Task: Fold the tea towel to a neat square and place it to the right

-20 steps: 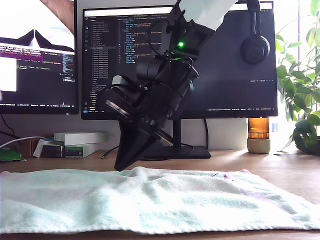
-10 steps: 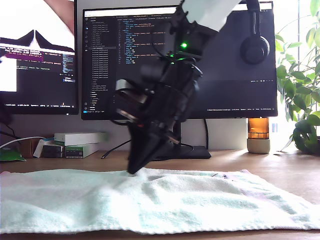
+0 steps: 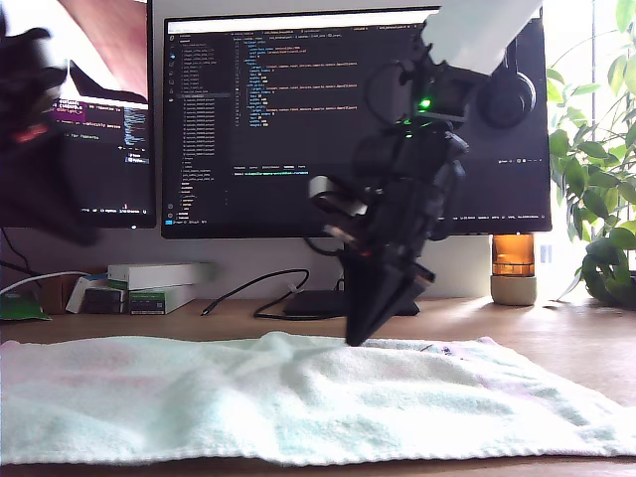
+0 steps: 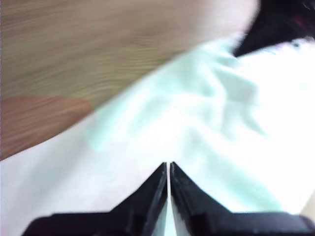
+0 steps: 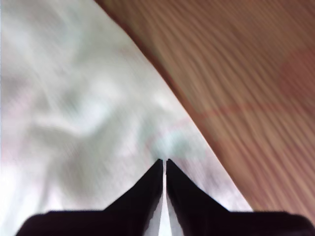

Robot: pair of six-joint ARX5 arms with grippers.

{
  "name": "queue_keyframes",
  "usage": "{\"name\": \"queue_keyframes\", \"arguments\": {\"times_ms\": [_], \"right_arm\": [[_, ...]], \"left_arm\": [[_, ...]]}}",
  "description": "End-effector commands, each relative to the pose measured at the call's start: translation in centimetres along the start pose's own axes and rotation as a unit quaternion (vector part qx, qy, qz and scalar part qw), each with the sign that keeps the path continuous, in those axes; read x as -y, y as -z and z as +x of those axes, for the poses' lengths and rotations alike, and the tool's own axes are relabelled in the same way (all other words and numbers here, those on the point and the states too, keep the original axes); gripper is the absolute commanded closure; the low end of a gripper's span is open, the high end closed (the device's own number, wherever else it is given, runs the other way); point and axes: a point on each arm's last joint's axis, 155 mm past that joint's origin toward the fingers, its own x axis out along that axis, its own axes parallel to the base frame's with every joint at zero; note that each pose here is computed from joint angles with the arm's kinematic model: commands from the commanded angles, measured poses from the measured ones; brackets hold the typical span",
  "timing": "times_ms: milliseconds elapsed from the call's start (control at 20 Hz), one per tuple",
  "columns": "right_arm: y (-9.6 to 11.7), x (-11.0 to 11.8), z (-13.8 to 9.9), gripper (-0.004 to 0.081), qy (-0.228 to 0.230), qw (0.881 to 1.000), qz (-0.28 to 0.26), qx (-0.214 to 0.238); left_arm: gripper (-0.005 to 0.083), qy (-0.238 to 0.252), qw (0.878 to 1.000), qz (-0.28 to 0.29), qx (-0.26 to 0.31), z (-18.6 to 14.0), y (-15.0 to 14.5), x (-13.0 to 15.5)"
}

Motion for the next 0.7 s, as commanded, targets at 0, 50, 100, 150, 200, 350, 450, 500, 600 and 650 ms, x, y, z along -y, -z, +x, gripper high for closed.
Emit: {"name": "queue_keyframes", "arguments": {"times_ms": [0, 50, 100, 150, 200, 350, 450, 500, 600, 650], "right_arm": [[-1.0, -0.6, -2.8, 0.0783, 0.011, 0.999, -0.014, 0.029], [-1.2, -0.4, -3.7, 0.0783, 0.016, 0.999, -0.013, 0.038], [-1.3, -0.2, -4.6, 0.0783, 0.020, 0.999, -0.011, 0.046], [-1.3, 0.0, -5.4, 0.0783, 0.024, 0.998, -0.008, 0.052], [-1.3, 0.3, -6.2, 0.0783, 0.028, 0.998, -0.005, 0.059], [-1.1, 1.1, -8.0, 0.0783, 0.043, 0.996, 0.000, 0.084], [-0.6, 1.9, -9.0, 0.0783, 0.065, 0.993, 0.000, 0.103], [-0.2, 2.1, -9.5, 0.0783, 0.071, 0.991, 0.003, 0.112], [0.8, 2.4, -10.3, 0.0783, 0.080, 0.988, 0.017, 0.127], [1.1, 2.4, -10.7, 0.0783, 0.085, 0.987, 0.021, 0.137]], "left_arm": [[0.0797, 0.011, 1.000, 0.029, 0.000, 0.6, 0.0, 1.4], [0.0797, 0.011, 0.999, 0.047, 0.001, 0.9, -0.2, 1.9], [0.0797, 0.006, 0.998, 0.061, 0.001, 1.2, -0.3, 2.3], [0.0797, 0.004, 0.998, 0.070, 0.001, 1.4, -0.4, 2.5], [0.0797, 0.003, 0.997, 0.075, 0.004, 1.5, -0.6, 2.6], [0.0797, -0.005, 0.997, 0.080, 0.018, 1.3, -1.3, 2.0], [0.0797, -0.010, 0.997, 0.078, 0.022, 1.1, -1.4, 1.5], [0.0797, -0.013, 0.997, 0.077, 0.023, 1.0, -1.5, 1.2], [0.0797, -0.016, 0.997, 0.074, 0.028, 0.8, -1.7, 0.8], [0.0797, -0.014, 0.997, 0.074, 0.032, 0.7, -1.8, 0.7]]}}
